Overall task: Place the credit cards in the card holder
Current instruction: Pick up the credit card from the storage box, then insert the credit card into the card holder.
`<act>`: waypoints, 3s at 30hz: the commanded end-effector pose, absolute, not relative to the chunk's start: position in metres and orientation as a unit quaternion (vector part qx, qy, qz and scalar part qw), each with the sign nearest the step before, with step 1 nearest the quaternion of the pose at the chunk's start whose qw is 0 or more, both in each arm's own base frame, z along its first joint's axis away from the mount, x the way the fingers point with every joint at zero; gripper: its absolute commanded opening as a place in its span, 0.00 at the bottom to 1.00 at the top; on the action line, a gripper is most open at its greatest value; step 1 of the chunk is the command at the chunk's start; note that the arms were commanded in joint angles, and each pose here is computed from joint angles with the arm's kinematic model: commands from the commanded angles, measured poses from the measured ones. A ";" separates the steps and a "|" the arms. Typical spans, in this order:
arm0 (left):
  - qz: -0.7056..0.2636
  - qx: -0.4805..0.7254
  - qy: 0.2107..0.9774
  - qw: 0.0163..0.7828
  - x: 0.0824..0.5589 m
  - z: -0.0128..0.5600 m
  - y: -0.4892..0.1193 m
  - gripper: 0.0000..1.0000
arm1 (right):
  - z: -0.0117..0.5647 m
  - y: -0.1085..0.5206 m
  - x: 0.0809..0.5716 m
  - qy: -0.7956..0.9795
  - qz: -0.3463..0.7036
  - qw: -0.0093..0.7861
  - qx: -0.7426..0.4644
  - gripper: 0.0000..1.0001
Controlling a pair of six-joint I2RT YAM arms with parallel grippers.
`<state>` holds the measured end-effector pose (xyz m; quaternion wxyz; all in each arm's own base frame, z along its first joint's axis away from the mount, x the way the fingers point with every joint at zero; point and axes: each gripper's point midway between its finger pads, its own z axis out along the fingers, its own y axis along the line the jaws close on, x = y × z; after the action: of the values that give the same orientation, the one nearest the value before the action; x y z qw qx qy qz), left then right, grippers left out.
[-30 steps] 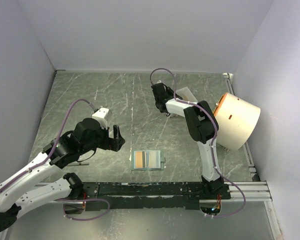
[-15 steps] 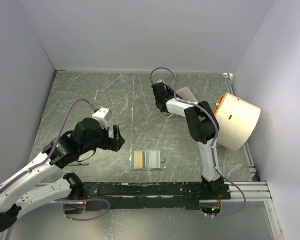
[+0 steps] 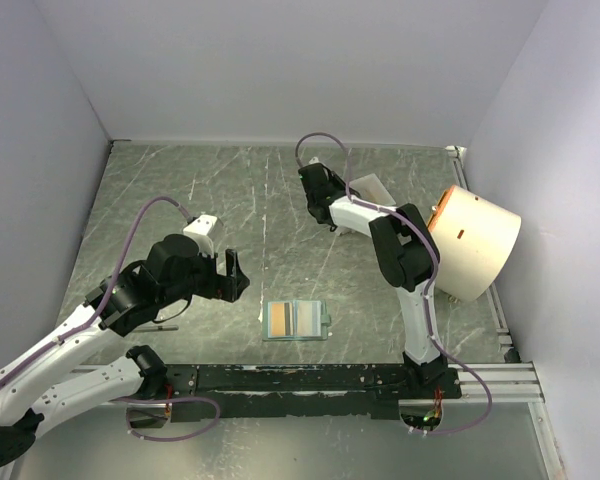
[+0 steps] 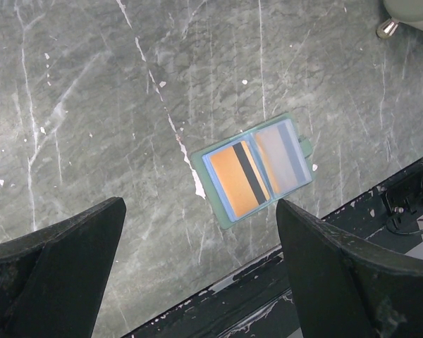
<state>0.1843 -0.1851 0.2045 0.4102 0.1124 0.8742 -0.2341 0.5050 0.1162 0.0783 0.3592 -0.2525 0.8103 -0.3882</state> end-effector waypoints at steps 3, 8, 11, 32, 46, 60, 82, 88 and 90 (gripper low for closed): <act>-0.244 0.119 0.869 0.414 0.186 0.206 -0.189 1.00 | 0.107 0.126 0.506 0.806 -0.377 0.391 -0.235 0.03; -0.244 0.118 0.869 0.415 0.187 0.205 -0.188 1.00 | 0.107 0.131 0.499 0.811 -0.368 0.389 -0.237 0.00; -0.244 0.120 0.869 0.412 0.187 0.204 -0.189 1.00 | 0.109 0.139 0.490 0.814 -0.359 0.389 -0.239 0.00; -0.319 0.072 0.884 0.334 0.173 0.186 -0.221 0.91 | 0.176 0.187 0.390 0.849 -0.228 0.438 -0.190 0.00; -0.495 -0.004 0.818 0.294 0.159 0.229 -0.262 0.79 | 0.249 0.271 0.270 0.824 0.283 0.480 -0.103 0.00; -0.548 -0.027 0.769 0.329 0.178 0.263 -0.278 0.81 | 0.297 0.293 0.181 0.697 0.582 0.415 -0.053 0.00; -0.548 -0.043 0.766 0.333 0.177 0.249 -0.271 0.07 | 0.240 0.285 0.180 0.761 0.527 0.376 -0.032 0.23; -0.515 -0.025 0.806 0.290 0.172 0.213 -0.276 0.07 | 0.198 0.264 0.188 0.819 0.443 0.365 -0.002 0.36; -0.501 -0.023 0.821 0.273 0.170 0.200 -0.278 0.07 | 0.179 0.259 0.189 0.840 0.411 0.353 0.001 0.37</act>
<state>0.1743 -0.2773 0.2212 0.2989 -0.0374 0.7950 -0.5266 0.1848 0.2745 0.2085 0.3619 -0.0107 0.7979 0.4819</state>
